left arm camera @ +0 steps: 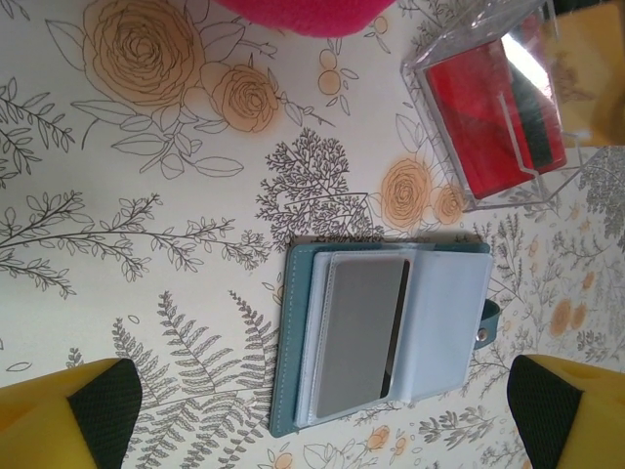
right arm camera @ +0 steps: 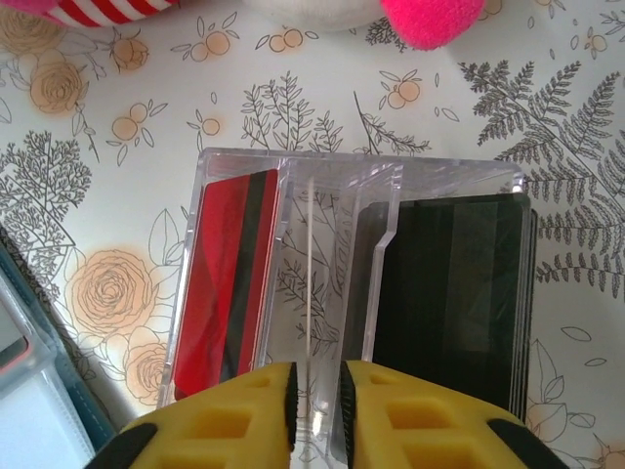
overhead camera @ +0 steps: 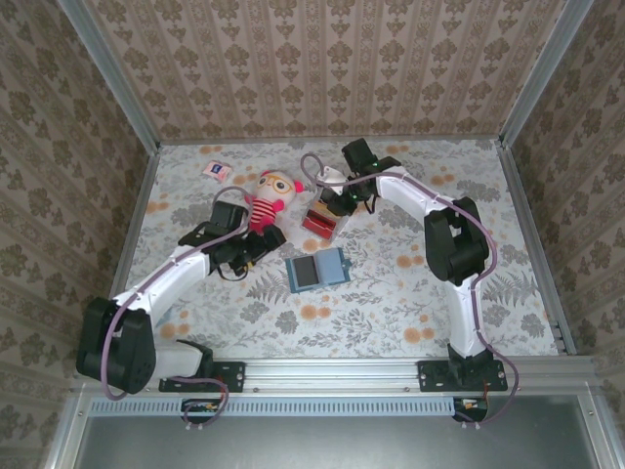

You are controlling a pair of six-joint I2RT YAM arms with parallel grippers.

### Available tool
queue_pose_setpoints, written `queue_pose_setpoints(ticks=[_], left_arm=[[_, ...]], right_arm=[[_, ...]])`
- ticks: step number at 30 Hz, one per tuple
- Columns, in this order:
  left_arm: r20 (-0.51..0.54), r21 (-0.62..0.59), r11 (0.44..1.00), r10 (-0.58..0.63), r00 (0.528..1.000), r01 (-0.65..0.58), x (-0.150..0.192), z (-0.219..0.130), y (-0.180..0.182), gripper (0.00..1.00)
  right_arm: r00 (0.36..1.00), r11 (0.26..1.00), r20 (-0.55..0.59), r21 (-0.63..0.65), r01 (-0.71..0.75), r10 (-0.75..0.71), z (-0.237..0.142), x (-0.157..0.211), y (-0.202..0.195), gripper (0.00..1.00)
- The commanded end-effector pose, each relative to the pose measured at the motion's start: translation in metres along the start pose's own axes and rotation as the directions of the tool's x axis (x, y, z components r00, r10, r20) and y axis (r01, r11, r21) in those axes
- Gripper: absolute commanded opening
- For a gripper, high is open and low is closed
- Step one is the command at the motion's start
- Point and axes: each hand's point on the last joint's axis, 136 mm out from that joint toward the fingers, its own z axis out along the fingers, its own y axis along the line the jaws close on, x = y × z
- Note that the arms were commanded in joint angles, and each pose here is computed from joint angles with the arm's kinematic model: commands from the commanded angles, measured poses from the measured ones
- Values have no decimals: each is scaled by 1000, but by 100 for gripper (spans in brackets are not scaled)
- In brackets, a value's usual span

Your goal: Take the credit cards out of the card holder

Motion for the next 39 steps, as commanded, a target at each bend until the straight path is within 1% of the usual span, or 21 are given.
queue_pose_setpoints(ticks=[1,5,7,10,11,13,15,16,18,20,21,24,25,26,29,32,36,39], left_arm=[[-16,7,1000,-19,1000,19,2,4,3,100],[-18,13,1000,-16,1000,16,3,4,1,100],[-20,18,1000,-12,1000,12,4,4,-1,100],[-25,24,1000,-7,1000,8,6,5,-3,100],[-25,26,1000,-6,1000,6,7,5,-5,100],[-29,32,999,-2,1000,3,10,6,-8,100],[-33,43,999,7,999,-5,14,8,-13,100],[-29,44,999,3,1000,-2,13,8,-14,99],[-46,48,999,28,999,-26,24,11,-22,97],[-43,36,999,33,999,-31,27,14,-22,94],[-41,33,999,37,998,-36,29,15,-24,91],[-52,34,998,46,998,-45,34,22,-27,84],[-60,33,998,49,997,-47,37,25,-28,82],[-70,33,998,50,996,-48,39,28,-28,79],[-89,49,997,56,994,-52,45,37,-33,66],[-101,55,997,60,993,-55,48,45,-36,57],[-115,33,998,59,992,-55,49,54,-33,52],[-118,23,999,50,992,-47,49,58,-31,50]], right_arm=[[999,999,19,22,-26,25,-12,-11,-5,26],[996,996,55,59,-72,69,-26,-21,-10,28],[992,990,81,95,-109,101,-36,-27,-14,30],[979,976,125,124,-179,163,-52,-33,-16,39],[973,970,130,123,-207,191,-56,-32,-14,40],[956,960,178,119,-254,231,-68,-39,-11,45],[930,939,210,103,-329,302,-80,-39,-5,48],[915,923,227,119,-365,333,-88,-38,-6,49],[848,825,244,218,-521,470,-101,-24,-15,49],[782,749,238,232,-621,575,-107,-10,-8,50],[752,718,215,225,-659,623,-106,2,0,49],[676,654,193,173,-737,711,-103,23,24,50],[647,632,177,140,-763,742,-103,29,35,50],[621,616,188,95,-782,761,-101,28,42,50],[561,570,150,-22,-821,814,-92,33,72,49],[542,548,85,-91,-832,836,-74,33,102,44],[545,538,-10,-139,-831,839,-41,28,136,38],[532,521,-52,-144,-841,845,-21,26,150,35]])
